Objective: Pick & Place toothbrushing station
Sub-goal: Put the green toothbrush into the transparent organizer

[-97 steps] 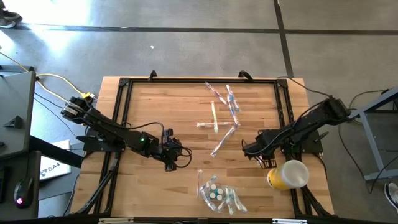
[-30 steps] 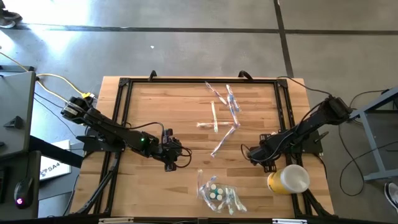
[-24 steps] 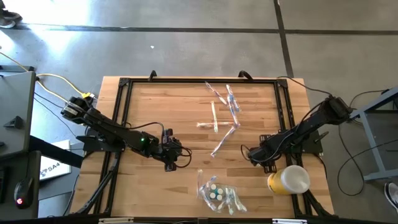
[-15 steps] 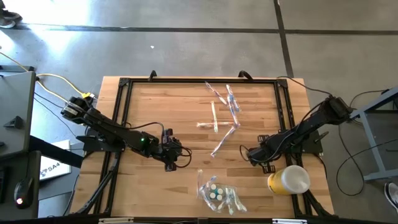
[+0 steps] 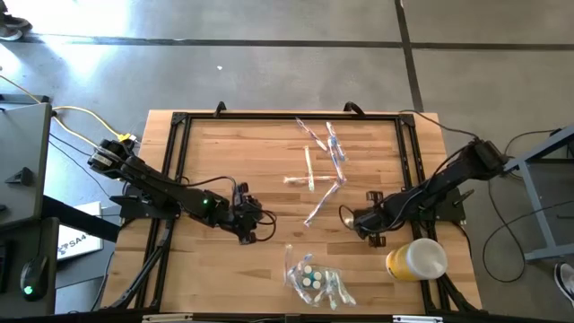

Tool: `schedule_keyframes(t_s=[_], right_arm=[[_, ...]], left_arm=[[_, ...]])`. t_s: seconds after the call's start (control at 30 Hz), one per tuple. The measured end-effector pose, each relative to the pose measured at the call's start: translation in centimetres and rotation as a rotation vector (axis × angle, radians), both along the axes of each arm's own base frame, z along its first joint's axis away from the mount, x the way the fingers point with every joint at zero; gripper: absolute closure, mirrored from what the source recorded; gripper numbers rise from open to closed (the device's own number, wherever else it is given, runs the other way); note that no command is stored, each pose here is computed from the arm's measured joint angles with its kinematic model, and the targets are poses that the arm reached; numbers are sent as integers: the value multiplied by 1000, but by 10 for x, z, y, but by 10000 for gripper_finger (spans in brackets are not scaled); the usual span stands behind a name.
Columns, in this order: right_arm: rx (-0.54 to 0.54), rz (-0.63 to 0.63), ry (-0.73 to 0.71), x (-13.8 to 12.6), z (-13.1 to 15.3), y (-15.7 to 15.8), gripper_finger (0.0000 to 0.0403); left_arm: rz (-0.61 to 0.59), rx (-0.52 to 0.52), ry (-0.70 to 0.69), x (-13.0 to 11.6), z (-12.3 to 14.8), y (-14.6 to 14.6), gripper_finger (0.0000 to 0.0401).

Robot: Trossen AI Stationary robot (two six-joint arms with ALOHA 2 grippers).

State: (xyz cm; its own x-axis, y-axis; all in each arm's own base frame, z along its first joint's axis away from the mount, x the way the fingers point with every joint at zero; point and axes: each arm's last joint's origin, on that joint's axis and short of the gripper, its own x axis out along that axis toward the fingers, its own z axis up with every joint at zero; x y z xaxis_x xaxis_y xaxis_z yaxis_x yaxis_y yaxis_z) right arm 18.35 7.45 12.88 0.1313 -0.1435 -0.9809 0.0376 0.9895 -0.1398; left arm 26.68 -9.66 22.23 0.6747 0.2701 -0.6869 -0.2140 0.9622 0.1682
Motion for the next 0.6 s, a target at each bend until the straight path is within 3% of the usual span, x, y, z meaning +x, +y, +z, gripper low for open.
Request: schedule_keyframes(t_s=[0.17,0.37,0.6], right_arm=[[-173,-15,-65,12,18,-1,388],[-336,-8,-190,36,69,6,388],[-428,92,-526,55,148,49,388]], left_arm=[[30,36,-18,0,1,1,238],[34,72,-50,1,3,-1,238],[-73,326,-169,-5,15,-33,238]])
